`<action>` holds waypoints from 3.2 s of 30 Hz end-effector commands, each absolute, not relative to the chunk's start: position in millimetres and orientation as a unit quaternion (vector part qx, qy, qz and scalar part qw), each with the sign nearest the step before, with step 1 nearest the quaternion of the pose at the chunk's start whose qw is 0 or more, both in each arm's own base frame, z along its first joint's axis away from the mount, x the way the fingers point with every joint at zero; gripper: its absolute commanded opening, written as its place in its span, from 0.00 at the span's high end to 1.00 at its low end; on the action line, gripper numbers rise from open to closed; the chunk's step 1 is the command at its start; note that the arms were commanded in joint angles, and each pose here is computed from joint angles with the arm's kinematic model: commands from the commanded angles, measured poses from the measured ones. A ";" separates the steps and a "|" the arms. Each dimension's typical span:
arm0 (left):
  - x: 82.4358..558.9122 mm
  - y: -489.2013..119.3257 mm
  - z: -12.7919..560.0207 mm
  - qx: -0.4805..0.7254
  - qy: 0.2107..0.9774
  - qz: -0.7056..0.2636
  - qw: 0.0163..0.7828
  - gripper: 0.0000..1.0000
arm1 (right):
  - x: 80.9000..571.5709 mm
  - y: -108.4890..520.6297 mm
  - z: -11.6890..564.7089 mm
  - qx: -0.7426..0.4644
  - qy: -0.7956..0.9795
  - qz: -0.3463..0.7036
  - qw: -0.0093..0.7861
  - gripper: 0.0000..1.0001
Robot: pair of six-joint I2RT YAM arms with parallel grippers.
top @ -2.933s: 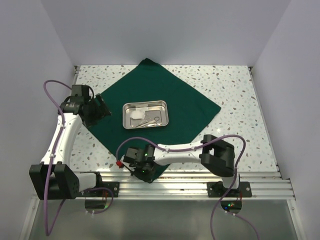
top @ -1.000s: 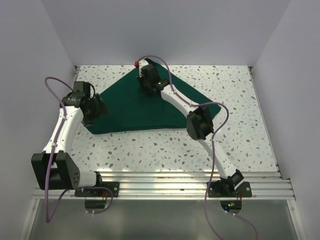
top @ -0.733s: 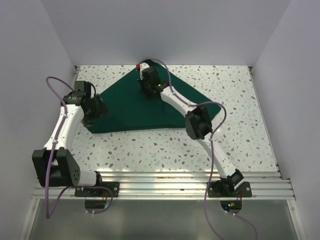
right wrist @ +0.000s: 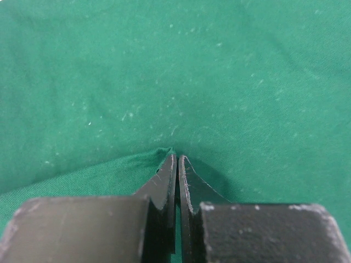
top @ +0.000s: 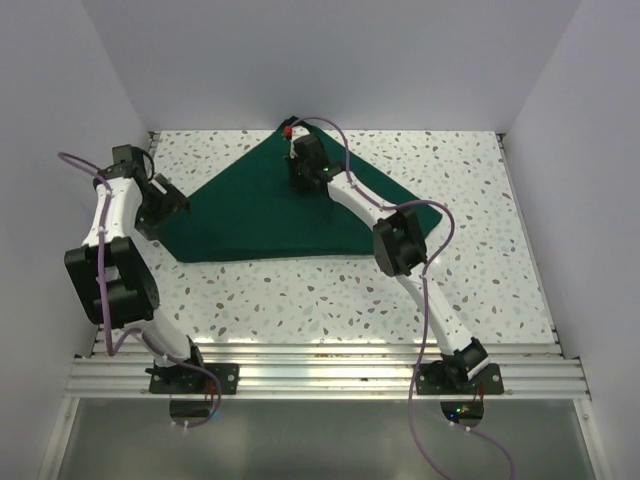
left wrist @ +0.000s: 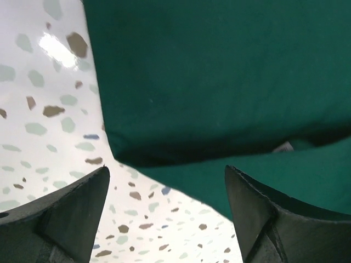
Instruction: Prepare the surgical pack
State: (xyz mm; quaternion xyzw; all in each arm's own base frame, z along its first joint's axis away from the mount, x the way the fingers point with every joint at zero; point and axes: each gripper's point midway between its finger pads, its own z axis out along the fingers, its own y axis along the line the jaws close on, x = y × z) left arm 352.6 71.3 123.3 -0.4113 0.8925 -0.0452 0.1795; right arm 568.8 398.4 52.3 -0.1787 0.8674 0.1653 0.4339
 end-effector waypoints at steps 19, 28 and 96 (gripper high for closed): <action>410.9 151.6 74.8 -0.441 0.877 -0.018 0.191 0.10 | 549.8 405.7 13.8 -0.144 0.894 0.187 0.380 0.86; 412.2 170.8 51.3 -0.435 0.883 0.006 0.174 0.17 | 541.3 407.4 8.0 -0.134 0.900 0.203 0.361 0.83; 448.9 -154.7 290.6 -0.249 0.858 -0.307 0.328 1.00 | 509.1 403.4 -18.8 -0.078 0.930 0.263 0.246 0.83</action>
